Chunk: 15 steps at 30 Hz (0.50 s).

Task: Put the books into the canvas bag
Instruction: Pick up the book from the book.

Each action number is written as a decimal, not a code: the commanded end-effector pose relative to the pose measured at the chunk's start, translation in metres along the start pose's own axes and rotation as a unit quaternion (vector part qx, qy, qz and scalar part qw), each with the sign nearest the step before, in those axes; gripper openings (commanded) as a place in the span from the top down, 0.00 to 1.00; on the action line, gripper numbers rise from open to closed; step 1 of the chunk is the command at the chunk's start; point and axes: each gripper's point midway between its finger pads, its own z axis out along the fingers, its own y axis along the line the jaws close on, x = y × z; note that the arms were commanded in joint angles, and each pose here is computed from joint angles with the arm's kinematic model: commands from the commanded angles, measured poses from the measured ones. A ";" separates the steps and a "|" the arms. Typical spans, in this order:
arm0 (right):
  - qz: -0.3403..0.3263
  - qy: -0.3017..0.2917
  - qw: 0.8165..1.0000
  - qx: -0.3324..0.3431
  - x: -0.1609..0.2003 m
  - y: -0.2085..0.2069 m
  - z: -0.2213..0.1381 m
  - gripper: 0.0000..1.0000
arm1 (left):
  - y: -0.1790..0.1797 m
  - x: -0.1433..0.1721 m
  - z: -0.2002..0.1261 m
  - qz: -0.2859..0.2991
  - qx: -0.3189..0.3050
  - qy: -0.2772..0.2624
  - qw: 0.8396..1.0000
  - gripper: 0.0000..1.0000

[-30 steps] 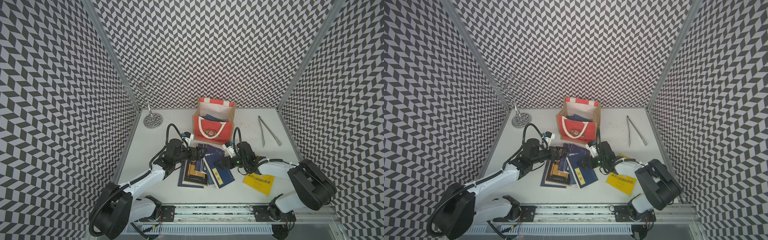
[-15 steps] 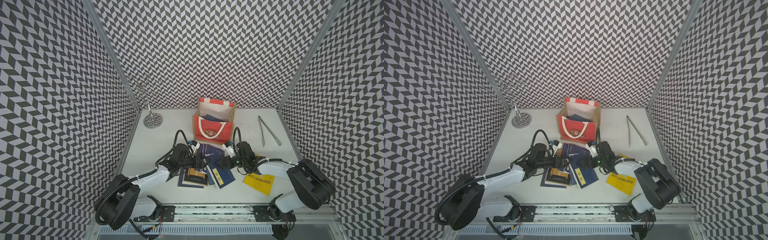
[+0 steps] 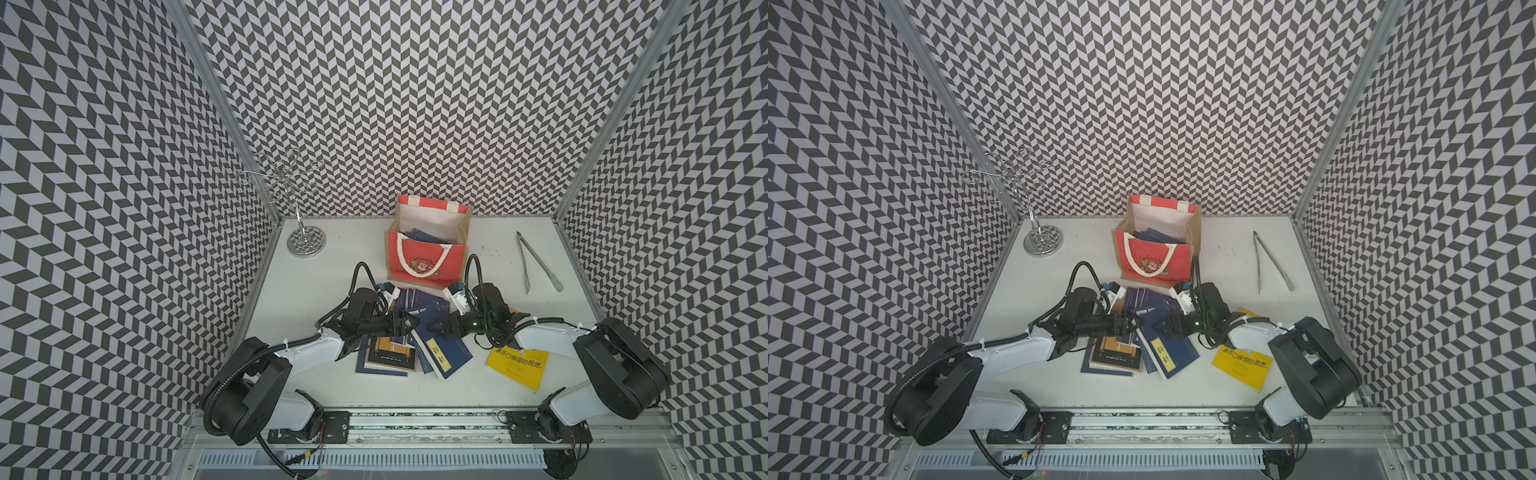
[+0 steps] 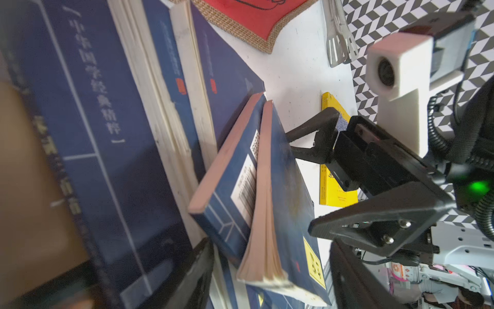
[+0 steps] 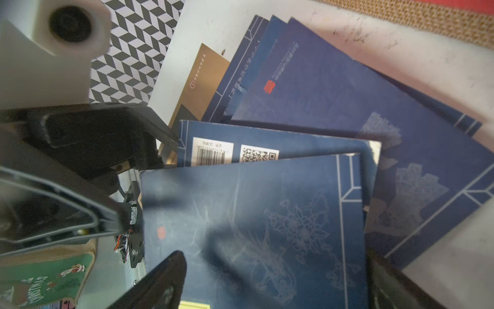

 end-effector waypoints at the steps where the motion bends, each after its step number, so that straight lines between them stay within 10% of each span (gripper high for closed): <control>1: -0.031 -0.013 0.999 -0.026 -0.009 0.015 0.001 0.01 | -0.015 -0.007 0.001 0.015 0.027 -0.008 0.999 0.41; 10: -0.029 -0.010 0.999 -0.019 -0.008 0.013 0.003 0.02 | -0.012 -0.010 -0.003 0.017 0.009 -0.018 1.000 0.88; 15: -0.026 -0.013 1.000 -0.004 -0.010 0.008 0.002 0.02 | -0.009 -0.017 -0.008 0.029 -0.016 -0.029 0.999 0.95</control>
